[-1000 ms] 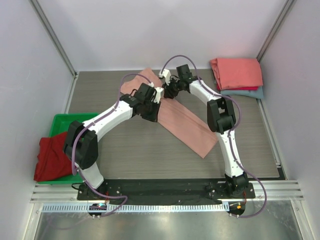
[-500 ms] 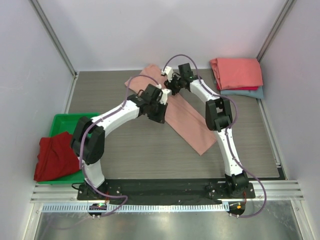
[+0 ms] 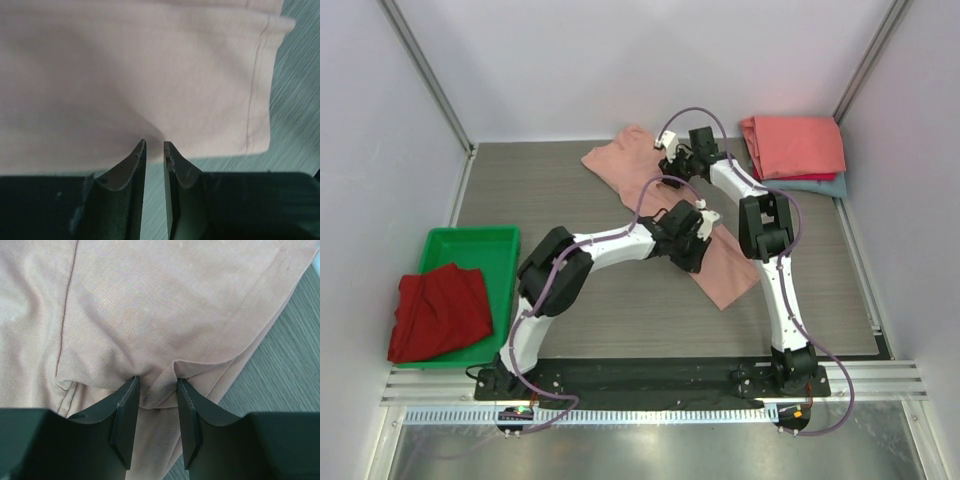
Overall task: Fold and stack the t-shirts
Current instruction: Fold the tshirt
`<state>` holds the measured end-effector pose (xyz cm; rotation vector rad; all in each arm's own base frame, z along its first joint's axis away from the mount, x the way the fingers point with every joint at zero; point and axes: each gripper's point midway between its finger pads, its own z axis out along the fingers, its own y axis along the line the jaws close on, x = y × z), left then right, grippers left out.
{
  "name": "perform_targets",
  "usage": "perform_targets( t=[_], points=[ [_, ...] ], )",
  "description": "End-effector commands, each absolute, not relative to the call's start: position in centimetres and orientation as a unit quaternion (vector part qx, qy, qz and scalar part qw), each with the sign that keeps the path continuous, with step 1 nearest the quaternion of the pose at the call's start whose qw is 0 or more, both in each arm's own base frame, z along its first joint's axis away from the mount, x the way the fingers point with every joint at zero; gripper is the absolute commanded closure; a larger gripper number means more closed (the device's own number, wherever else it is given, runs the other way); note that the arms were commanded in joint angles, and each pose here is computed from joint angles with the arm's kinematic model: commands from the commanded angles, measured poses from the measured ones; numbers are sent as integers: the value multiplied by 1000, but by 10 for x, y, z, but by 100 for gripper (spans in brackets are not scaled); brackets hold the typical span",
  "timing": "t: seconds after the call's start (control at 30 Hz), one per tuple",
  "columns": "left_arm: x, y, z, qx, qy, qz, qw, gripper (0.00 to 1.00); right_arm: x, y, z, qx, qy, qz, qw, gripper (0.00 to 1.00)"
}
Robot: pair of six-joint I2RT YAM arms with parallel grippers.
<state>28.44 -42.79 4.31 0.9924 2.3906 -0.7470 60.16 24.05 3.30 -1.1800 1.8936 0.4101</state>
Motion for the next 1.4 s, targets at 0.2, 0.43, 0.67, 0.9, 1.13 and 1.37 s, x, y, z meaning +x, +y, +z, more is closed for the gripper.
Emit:
perform_targets(
  t=[0.2, 0.43, 0.67, 0.9, 1.13, 1.37],
  points=[
    [272, -488, 47, 392, 833, -298, 253, 78, 585, 207, 13, -454, 793, 155, 375, 58],
    [230, -403, 14, 412, 866, -231, 164, 78, 591, 185, 16, -440, 804, 133, 377, 58],
    [215, -348, 26, 452, 856, -194, 161, 77, 563, 174, 18, -439, 814, 126, 358, 58],
    [194, -332, 45, 456, 852, -211, 144, 77, 551, 176, 31, -408, 828, 123, 364, 58],
    [172, -310, 62, 447, 857, -219, 136, 78, 537, 195, 39, -400, 832, 128, 362, 58],
    [168, -294, 63, 457, 853, -204, 148, 78, 538, 199, 48, -387, 838, 109, 369, 58]
  ],
)
